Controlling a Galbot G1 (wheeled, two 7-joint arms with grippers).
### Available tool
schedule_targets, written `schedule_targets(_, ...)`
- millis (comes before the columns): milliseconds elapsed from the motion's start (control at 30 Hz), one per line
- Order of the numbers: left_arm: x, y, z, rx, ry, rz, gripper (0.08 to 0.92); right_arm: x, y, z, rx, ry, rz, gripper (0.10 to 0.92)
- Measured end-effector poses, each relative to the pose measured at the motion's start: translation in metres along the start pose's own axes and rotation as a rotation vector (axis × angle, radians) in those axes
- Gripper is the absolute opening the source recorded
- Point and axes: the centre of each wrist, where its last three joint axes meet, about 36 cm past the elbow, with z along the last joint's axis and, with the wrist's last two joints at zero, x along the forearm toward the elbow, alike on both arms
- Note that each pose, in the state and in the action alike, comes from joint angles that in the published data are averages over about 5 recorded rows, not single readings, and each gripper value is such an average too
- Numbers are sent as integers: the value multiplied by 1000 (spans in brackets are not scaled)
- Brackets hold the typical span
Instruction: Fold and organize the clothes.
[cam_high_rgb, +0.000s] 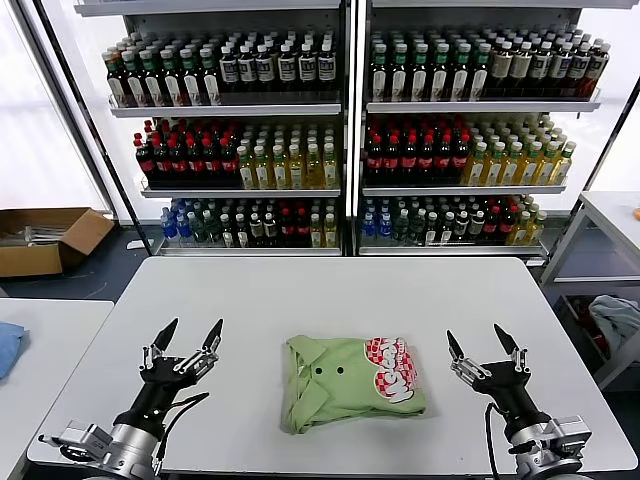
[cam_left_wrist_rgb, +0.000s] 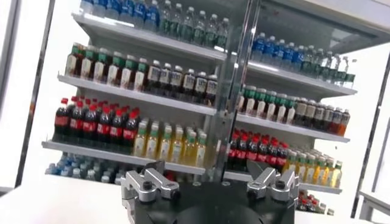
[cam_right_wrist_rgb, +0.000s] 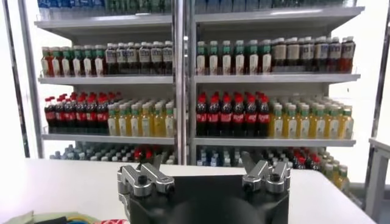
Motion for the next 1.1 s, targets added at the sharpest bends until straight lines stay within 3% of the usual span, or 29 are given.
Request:
schedule_targets(400,1,16,-5,-42,-25,-8,823,8,-2,0,9,-22,16,823)
schedule_targets(1100,8,48,-12,-113,-26,-55,823,11,-16,4,11,-37,52,823)
